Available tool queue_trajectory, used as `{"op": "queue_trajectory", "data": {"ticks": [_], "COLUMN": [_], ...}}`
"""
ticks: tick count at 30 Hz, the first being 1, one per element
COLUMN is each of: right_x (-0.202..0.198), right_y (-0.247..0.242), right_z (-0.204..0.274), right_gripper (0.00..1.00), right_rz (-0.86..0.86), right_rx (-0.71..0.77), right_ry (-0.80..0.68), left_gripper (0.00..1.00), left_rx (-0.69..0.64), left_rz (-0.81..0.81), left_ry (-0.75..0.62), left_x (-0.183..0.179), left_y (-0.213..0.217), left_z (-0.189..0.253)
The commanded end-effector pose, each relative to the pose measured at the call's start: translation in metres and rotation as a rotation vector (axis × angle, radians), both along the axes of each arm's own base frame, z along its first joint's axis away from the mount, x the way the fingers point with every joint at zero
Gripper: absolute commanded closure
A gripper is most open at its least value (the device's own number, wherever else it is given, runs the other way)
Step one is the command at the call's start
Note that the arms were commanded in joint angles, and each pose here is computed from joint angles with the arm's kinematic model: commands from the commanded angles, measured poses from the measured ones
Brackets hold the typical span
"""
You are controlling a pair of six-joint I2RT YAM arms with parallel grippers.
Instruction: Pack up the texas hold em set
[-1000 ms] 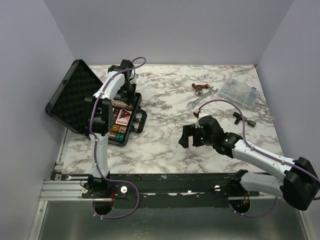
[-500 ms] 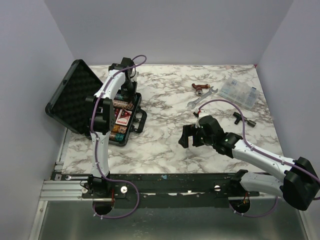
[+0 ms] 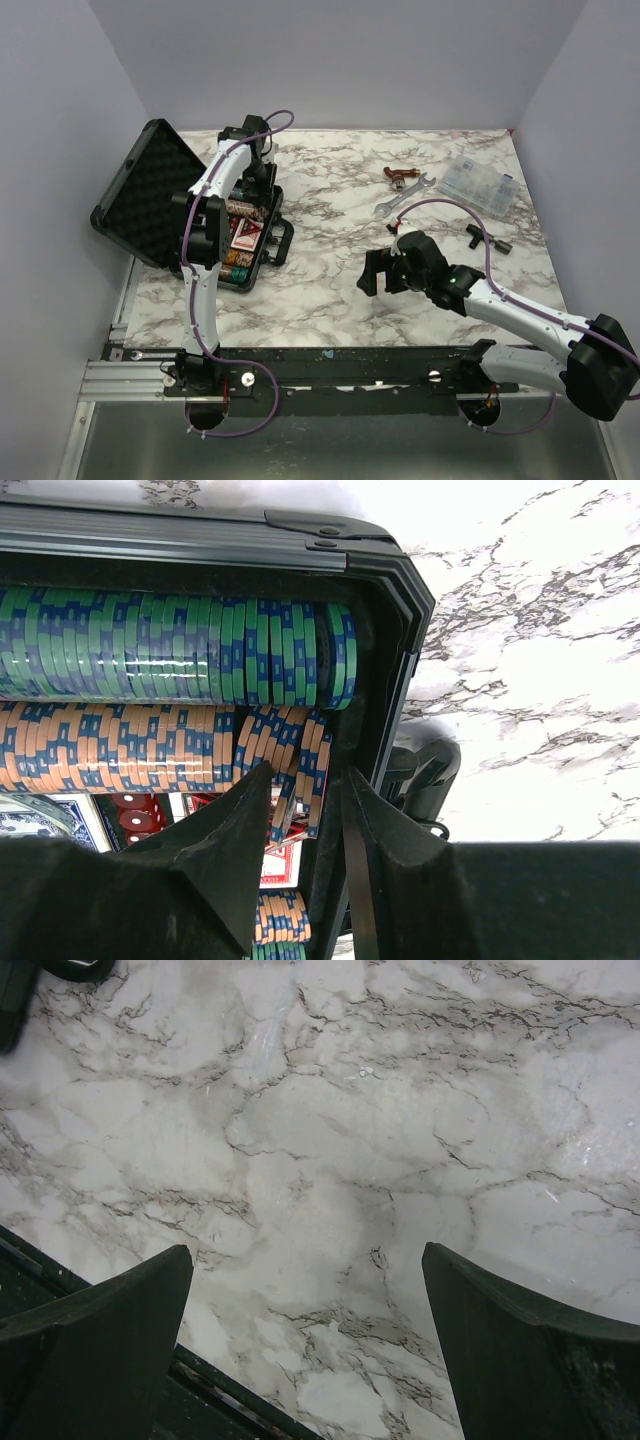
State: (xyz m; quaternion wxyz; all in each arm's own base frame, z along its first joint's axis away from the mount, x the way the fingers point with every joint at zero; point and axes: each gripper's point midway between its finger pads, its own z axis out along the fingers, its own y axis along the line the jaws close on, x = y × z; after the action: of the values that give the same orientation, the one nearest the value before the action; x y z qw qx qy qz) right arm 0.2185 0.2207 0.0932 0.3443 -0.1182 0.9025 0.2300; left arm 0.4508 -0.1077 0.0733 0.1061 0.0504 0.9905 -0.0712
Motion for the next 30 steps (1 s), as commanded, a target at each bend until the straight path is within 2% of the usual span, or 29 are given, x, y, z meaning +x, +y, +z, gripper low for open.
{"op": "queue_trajectory", "data": {"ticks": [1, 15, 23, 25, 28, 30], "right_x": [0.001, -0.003, -0.003, -0.003, -0.003, -0.004], "right_y": [-0.001, 0.005, 0.004, 0.004, 0.003, 0.004], "right_z": [0.002, 0.000, 0.004, 0.004, 0.005, 0.005], "right_gripper": [0.00, 0.00, 0.00, 0.00, 0.00, 0.00], "right_rz": [0.007, 0.039, 0.033, 0.035, 0.034, 0.036], "right_rx": [0.010, 0.023, 0.031, 0.032, 0.034, 0.035], "right_ry": [-0.018, 0.001, -0.013, -0.013, -0.016, -0.015], "left_gripper": [0.65, 0.52, 0.41, 0.43, 0.57, 0.61], "left_rx": [0.046, 0.032, -0.068, -0.082, -0.058, -0.063], "left_rz": [0.007, 0.032, 0.066, 0.067, 0.073, 0.068], "left_ry": [-0.022, -0.167, -0.230, -0.218, -0.199, -0.183], "left_x": [0.003, 0.005, -0.018, -0.026, -0.032, -0.032], "left_y": [0.010, 0.012, 0.002, 0.002, 0.007, 0.006], "left_z": [0.001, 0.044, 0.063, 0.060, 0.054, 0.049]}}
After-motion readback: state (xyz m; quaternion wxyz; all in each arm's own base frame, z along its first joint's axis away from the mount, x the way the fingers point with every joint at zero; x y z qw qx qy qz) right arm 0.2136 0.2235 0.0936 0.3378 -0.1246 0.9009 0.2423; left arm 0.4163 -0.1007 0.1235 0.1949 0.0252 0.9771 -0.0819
